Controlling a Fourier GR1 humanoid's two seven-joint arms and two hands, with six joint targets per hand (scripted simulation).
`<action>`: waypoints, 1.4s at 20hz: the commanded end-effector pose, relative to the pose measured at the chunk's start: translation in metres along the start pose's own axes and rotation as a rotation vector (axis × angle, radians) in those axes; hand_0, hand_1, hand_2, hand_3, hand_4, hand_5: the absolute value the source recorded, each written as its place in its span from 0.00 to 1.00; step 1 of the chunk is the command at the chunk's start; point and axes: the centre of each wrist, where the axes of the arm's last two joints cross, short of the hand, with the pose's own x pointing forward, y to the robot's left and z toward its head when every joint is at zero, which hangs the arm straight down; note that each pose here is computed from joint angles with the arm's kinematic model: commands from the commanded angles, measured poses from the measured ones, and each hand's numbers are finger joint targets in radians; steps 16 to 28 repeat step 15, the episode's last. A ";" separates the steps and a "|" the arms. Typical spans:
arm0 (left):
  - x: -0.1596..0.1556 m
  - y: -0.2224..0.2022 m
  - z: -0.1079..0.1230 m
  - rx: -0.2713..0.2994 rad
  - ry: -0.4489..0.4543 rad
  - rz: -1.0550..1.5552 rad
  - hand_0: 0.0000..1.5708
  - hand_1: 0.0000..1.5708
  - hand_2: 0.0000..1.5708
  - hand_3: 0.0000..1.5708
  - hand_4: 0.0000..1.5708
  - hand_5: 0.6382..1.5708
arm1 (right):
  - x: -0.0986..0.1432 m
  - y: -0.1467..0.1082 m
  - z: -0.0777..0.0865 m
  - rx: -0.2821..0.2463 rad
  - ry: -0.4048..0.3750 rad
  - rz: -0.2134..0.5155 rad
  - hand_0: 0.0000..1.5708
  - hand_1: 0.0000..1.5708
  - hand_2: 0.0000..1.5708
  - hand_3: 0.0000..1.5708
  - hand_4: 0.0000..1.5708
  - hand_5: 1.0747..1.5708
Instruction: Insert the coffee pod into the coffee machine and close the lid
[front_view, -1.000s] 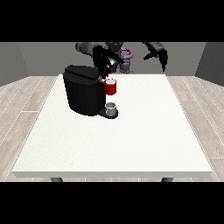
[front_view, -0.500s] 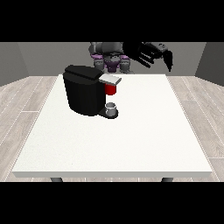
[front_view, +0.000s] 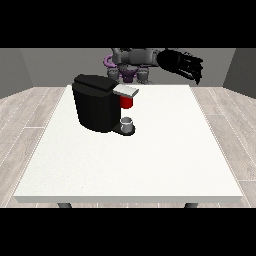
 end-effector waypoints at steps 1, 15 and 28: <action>-0.010 0.010 0.017 0.033 0.036 0.010 0.00 0.00 0.00 0.00 0.19 1.00 | -0.007 -0.004 -0.006 0.053 -0.005 -0.012 0.00 0.00 0.00 0.00 0.06 1.00; -0.046 -0.005 0.052 0.117 0.192 0.081 0.00 0.00 0.00 0.00 0.17 1.00 | -0.060 0.121 0.052 0.254 -0.082 -0.196 0.00 0.00 0.00 0.00 0.17 1.00; -0.046 -0.005 0.052 0.117 0.192 0.081 0.00 0.00 0.00 0.00 0.17 1.00 | -0.060 0.121 0.052 0.254 -0.082 -0.196 0.00 0.00 0.00 0.00 0.17 1.00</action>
